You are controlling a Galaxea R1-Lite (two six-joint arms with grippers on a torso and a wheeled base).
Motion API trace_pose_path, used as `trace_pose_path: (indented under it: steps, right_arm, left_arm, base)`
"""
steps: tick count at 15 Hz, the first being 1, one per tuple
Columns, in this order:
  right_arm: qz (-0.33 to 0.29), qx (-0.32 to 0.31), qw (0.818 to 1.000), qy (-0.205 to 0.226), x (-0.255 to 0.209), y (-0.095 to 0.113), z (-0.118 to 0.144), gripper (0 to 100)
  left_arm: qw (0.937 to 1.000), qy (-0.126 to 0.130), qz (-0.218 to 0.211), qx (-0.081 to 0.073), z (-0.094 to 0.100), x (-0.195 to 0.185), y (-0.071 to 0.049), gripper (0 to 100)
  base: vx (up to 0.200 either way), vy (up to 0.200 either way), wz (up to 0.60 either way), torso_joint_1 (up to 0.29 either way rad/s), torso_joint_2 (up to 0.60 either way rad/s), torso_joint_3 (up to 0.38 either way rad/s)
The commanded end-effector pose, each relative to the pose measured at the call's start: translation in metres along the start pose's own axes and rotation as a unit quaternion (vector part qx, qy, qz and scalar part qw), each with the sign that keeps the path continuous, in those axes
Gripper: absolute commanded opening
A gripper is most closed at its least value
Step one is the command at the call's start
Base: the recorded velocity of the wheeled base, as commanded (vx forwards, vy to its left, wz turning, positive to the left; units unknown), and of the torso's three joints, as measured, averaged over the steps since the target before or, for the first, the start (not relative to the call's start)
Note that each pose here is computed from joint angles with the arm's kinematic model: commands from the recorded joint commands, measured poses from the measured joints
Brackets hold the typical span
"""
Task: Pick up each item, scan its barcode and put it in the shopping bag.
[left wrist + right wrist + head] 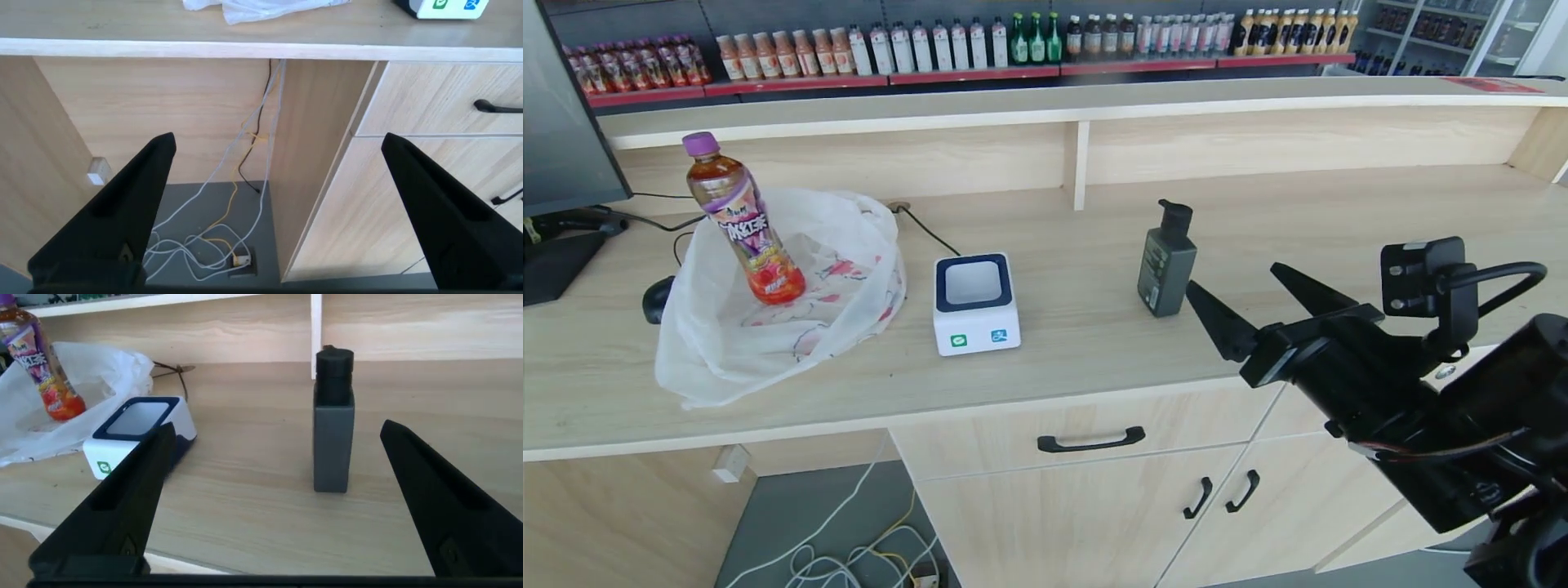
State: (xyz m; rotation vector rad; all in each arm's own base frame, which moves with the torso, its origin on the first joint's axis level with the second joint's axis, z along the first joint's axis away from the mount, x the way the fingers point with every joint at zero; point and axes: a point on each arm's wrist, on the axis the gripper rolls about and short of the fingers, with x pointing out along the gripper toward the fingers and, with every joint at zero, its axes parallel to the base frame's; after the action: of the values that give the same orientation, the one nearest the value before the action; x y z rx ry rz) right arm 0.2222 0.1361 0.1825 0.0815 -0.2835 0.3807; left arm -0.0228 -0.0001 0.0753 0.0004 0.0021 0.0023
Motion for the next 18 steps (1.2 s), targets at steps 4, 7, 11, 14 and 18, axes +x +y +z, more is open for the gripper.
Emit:
trace_pose_path:
  steps: [4,7,11,14,18]
  right_arm:
    - [-0.019,-0.010,1.000,0.022,0.004,-0.010,-0.014,100]
    - [-0.043,-0.022,0.998,0.028,0.008,-0.023,-0.018,100]
    - [-0.044,-0.038,0.998,0.018,0.022,-0.028,-0.020,100]
    - [-0.034,-0.041,0.999,0.010,0.046,-0.027,-0.031,100]
    - [-0.023,-0.046,0.998,0.019,0.061,-0.039,-0.048,100]
  left_arm:
    - [1.0000,0.000,0.000,0.000,0.000,0.000,0.000,100]
    - [1.0000,0.000,0.000,0.000,0.000,0.000,0.000,100]
    - [1.0000,0.000,0.000,0.000,0.000,0.000,0.000,100]
    - [1.0000,0.000,0.000,0.000,0.000,0.000,0.000,100]
    - [1.0000,0.000,0.000,0.001,0.000,0.000,0.000,100]
  base:
    - [0.000,0.000,0.00,0.000,0.00,0.000]
    - [0.000,0.000,0.00,0.000,0.00,0.000]
    - [0.000,0.000,0.00,0.000,0.00,0.000]
    - [0.000,0.000,0.00,0.000,0.00,0.000]
    - [0.000,0.000,0.00,0.000,0.00,0.000]
